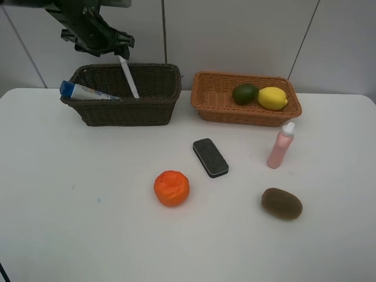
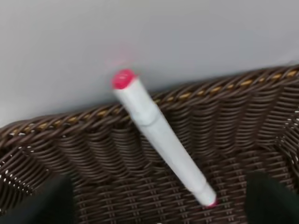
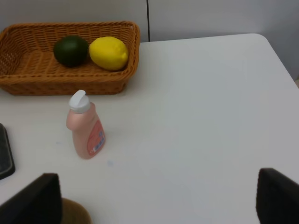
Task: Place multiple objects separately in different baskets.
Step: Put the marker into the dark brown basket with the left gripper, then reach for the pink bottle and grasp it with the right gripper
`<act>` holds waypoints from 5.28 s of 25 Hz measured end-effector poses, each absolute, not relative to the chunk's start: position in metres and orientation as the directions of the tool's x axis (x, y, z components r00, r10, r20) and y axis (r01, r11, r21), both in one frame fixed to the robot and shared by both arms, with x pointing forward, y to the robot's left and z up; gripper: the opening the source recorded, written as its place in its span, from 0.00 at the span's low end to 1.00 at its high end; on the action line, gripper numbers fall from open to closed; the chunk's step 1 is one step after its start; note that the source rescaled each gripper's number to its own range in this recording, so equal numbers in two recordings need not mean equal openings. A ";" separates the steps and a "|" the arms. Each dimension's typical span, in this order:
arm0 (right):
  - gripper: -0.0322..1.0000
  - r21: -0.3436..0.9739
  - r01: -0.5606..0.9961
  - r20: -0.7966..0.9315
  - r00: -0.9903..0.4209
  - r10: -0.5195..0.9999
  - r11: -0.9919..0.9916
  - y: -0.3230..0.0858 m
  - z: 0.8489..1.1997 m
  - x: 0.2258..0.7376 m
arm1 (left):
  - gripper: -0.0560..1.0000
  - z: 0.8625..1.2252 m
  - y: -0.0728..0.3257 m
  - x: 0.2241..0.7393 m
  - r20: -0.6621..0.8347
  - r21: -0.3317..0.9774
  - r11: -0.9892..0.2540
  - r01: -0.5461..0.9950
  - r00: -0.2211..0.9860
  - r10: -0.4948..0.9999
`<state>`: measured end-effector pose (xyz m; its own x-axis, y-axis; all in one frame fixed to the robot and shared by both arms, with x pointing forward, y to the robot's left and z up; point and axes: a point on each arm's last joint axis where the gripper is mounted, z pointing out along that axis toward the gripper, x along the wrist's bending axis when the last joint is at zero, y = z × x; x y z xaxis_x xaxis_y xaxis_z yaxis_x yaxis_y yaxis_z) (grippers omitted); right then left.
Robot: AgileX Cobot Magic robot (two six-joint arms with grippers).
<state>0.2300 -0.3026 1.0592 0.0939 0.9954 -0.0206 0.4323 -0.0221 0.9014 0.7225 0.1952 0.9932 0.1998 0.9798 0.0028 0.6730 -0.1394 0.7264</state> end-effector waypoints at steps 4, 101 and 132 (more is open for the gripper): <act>0.98 0.901 0.432 -0.021 0.094 0.995 -0.022 -0.303 1.059 0.230 | 1.00 1.001 0.195 0.719 -0.027 0.720 -0.107 0.685 0.181 0.983; 0.98 0.618 0.770 0.014 0.193 0.981 -0.160 -0.311 1.073 0.340 | 1.00 1.054 0.292 0.230 -0.049 0.894 -0.068 0.443 0.246 0.968; 0.98 0.068 0.973 0.156 0.209 0.965 -0.222 -0.239 0.995 0.560 | 1.00 1.054 0.292 0.230 -0.049 0.895 -0.067 0.441 0.246 0.968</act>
